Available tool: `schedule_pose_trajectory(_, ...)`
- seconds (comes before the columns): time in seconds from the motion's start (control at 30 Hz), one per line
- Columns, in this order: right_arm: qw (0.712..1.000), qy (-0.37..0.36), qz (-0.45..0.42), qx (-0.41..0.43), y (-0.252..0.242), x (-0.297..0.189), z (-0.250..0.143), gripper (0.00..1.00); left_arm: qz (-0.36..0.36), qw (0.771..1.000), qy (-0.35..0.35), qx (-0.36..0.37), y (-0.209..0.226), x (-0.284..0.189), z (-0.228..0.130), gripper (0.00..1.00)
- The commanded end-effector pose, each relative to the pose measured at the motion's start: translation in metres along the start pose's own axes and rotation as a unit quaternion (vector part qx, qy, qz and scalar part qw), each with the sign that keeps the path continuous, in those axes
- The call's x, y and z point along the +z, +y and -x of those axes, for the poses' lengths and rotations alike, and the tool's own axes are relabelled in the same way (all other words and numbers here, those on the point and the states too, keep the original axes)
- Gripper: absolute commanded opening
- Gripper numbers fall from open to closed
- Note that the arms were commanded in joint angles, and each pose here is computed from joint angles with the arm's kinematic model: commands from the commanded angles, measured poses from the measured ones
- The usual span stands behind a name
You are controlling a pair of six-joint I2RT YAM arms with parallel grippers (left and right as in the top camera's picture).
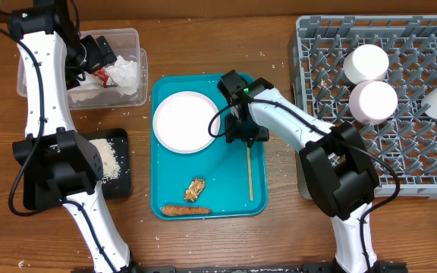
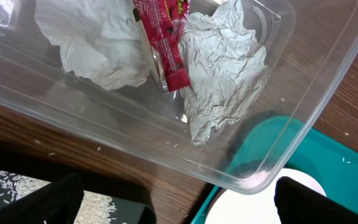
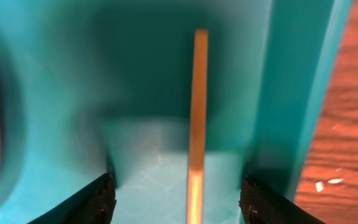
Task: Sort waste into correct bins and load items into the dishwasher
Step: 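Grasp the wooden stick with the right gripper and lift it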
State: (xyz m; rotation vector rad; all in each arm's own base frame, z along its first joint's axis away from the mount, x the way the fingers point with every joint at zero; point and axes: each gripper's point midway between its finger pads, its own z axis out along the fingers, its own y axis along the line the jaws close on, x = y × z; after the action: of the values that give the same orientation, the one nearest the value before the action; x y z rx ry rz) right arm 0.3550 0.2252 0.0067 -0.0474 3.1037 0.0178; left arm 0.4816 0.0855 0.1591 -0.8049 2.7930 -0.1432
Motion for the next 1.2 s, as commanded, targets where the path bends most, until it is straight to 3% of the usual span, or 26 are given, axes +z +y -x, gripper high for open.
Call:
schedule_pose_trajectory(0.0,1.0,0.006,0.0,0.001,-0.002,0.0,-0.004,0.63,-0.01,1.0,-0.014,-0.001,-0.004,-0.01,0.004,1.0)
schedule_pose_trajectory(0.2,1.0,0.031,0.007,0.0,-0.001,0.002,-0.016,0.51,-0.01,1.0,-0.015,-0.001,-0.005,-0.01,0.004,1.0)
schedule_pose_trajectory(0.87,0.998,0.057,-0.016,-0.013,-0.001,0.003,-0.035,0.33,-0.01,1.0,-0.015,-0.001,-0.005,-0.01,0.004,1.0)
schedule_pose_trajectory(1.17,0.998,0.066,-0.022,-0.003,-0.003,0.006,-0.039,0.17,-0.01,1.0,-0.014,-0.001,-0.004,-0.01,0.004,1.0)
